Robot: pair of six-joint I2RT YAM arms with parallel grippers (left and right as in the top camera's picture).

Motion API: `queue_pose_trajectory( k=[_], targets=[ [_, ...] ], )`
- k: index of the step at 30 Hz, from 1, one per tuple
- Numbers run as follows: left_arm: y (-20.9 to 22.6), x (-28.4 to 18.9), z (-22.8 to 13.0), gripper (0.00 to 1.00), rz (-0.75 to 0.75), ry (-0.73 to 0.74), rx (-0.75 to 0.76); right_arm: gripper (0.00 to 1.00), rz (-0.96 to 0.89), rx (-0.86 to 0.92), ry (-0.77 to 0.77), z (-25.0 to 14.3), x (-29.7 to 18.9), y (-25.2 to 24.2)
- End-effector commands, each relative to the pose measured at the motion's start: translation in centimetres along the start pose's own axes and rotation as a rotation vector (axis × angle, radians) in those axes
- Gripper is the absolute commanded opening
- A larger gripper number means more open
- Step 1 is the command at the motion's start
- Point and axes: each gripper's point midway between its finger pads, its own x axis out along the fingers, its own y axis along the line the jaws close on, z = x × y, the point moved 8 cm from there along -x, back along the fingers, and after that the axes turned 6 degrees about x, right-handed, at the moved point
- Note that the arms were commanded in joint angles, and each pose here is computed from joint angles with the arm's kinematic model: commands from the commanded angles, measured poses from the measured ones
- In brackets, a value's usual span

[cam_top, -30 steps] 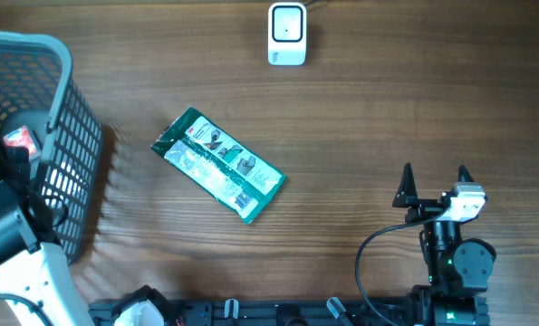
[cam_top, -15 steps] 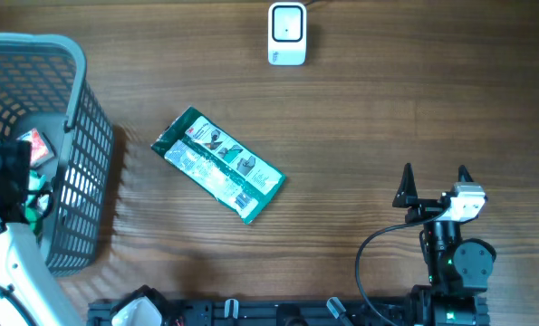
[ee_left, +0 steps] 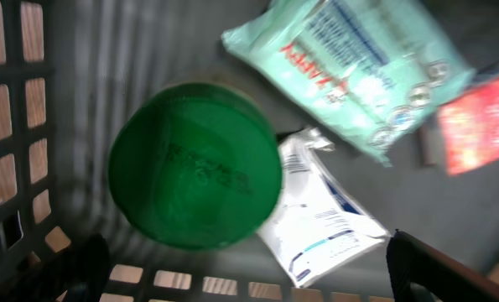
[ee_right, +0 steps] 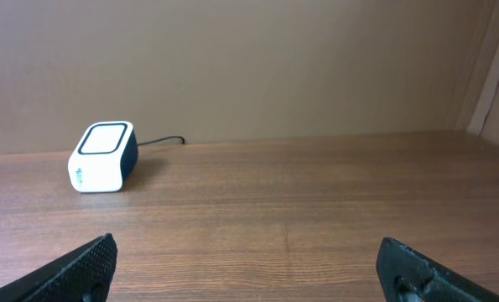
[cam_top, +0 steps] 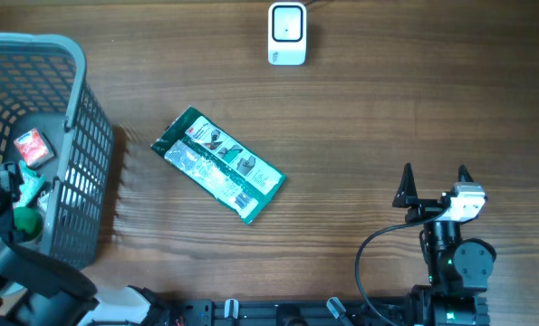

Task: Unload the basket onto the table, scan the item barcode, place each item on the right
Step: 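Reach into the basket and grasp the green-lidded jar with left gripper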

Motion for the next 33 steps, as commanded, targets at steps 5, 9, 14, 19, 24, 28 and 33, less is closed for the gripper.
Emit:
queue_pose_trajectory(
  k=[5,9,14,19,24,28,33],
  targets=[
    [1.6,2.1,0.1,1.0,0.146,-0.021,-0.026,1.0,0.017,-0.01,0.004,-0.1,0.0,0.2],
    [1.9,4.6,0.4,1.0,0.144,-0.078,-0.027,1.0,0.017,-0.011,0.004,-0.1,0.0,0.2],
    [2.0,6.3,0.4,0.99,0.12,-0.103,-0.029,1.0,0.017,-0.01,0.004,-0.1,0.0,0.2],
    [2.1,6.5,0.2,0.69,0.119,-0.094,-0.05,0.99,0.017,-0.01,0.004,-0.1,0.0,0.2],
    [1.8,6.0,0.4,0.55,0.109,-0.102,-0.051,1.0,0.017,-0.011,0.004,-0.1,0.0,0.2],
    [-0.4,1.2,1.0,0.54,-0.04,-0.084,-0.045,1.0,0.017,-0.01,0.004,-0.1,0.0,0.2],
    [-3.1,-10.1,0.4,0.54,-0.355,-0.116,0.05,1.0,0.017,-0.01,0.004,-0.1,0.0,0.2]
  ],
)
